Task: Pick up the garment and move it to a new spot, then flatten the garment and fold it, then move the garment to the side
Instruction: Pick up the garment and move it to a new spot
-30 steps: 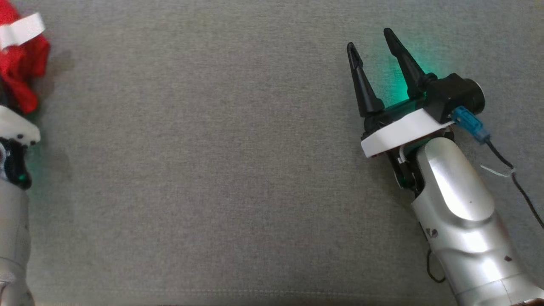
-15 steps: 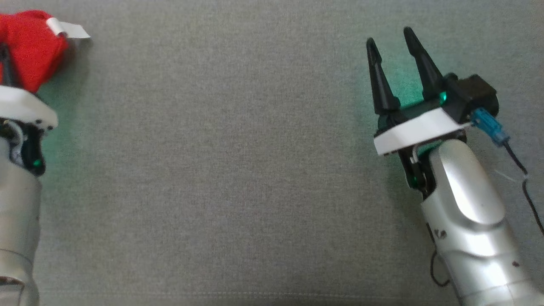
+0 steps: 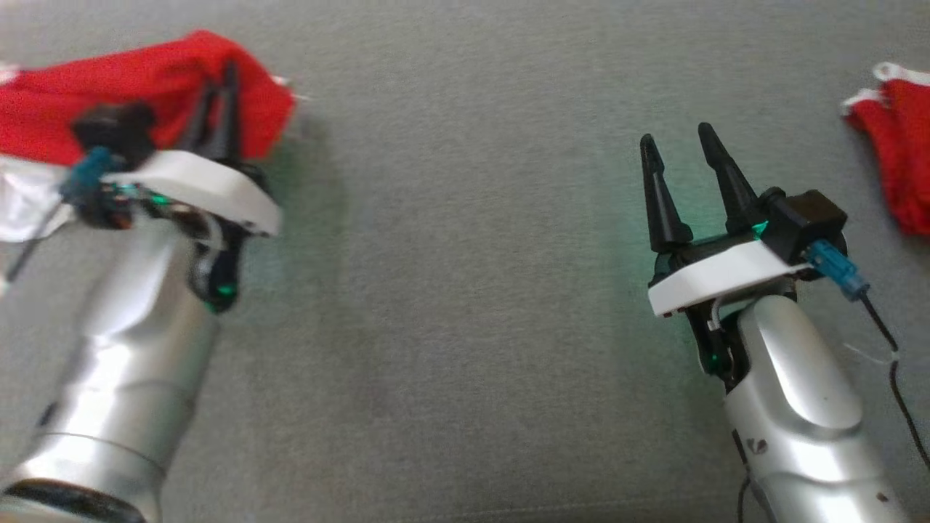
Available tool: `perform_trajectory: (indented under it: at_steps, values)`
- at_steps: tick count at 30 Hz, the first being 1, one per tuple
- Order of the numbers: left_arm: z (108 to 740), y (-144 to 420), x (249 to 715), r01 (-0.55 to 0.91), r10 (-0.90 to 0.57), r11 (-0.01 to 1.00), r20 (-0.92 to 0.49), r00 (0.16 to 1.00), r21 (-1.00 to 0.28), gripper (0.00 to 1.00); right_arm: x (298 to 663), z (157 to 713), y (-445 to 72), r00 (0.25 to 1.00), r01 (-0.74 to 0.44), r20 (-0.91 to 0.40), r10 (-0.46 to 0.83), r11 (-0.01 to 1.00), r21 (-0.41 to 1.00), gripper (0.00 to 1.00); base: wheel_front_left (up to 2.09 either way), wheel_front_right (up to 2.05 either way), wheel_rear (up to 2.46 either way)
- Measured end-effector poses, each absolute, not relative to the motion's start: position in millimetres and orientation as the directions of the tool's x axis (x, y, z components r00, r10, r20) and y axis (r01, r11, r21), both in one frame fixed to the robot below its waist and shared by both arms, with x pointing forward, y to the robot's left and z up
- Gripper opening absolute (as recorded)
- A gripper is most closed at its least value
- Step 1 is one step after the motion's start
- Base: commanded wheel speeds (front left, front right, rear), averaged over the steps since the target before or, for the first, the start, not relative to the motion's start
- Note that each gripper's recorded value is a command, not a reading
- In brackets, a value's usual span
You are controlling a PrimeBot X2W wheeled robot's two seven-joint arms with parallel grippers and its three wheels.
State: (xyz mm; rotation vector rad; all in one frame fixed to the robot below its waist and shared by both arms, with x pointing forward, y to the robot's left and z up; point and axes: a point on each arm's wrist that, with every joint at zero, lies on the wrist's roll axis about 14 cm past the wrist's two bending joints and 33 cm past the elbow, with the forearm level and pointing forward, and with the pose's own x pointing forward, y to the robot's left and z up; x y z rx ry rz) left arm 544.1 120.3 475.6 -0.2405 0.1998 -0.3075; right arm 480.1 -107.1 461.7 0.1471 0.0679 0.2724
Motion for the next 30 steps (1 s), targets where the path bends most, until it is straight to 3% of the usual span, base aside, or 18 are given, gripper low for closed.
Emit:
perform_trajectory:
  at_steps: [5,12,21,22,23,24,30]
  values:
    - [483.8,35.2,528.0,0.446,-0.497,0.839,-0.105,0.861,-0.312,0.0,466.0,465.6,-133.0,0.977,-0.2,-0.05,0.21,0.969,0.147,1.0,0.0,0.0,0.0]
    - [487.1,-74.6,478.7,0.662,-0.722,0.667,-0.077,0.688,-0.341,0.0,452.9,469.3,-159.8,0.989,-0.134,-0.052,0.142,0.982,0.133,1.0,0.0,0.0,0.0]
    - [489.3,-109.0,448.1,0.735,-0.8,0.575,-0.058,0.598,-0.359,0.0,447.9,472.4,-167.4,0.991,-0.114,-0.048,0.121,0.984,0.136,1.0,0.0,0.0,0.0]
    - [488.3,-109.7,446.3,0.737,-0.801,0.573,-0.058,0.595,-0.357,0.04,447.6,471.8,-166.7,0.991,-0.115,-0.05,0.123,0.984,0.137,1.0,0.0,0.0,0.0]
    - [486.2,-108.9,445.5,0.733,-0.799,0.578,-0.065,0.598,-0.36,0.65,447.4,471.1,-165.7,0.991,-0.117,-0.052,0.125,0.983,0.139,1.0,0.0,0.0,0.0]
    - [483.2,-106.1,446.1,0.722,-0.789,0.592,-0.074,0.61,-0.359,1.0,447.4,470.9,-164.9,0.991,-0.118,-0.052,0.126,0.982,0.145,1.0,0.0,0.0,0.0]
    - [475.3,-55.0,472.8,0.574,-0.63,0.756,-0.111,0.769,-0.314,1.0,447.4,467.0,-155.4,0.988,-0.134,-0.059,0.145,0.978,0.16,1.0,0.0,0.0,0.0]
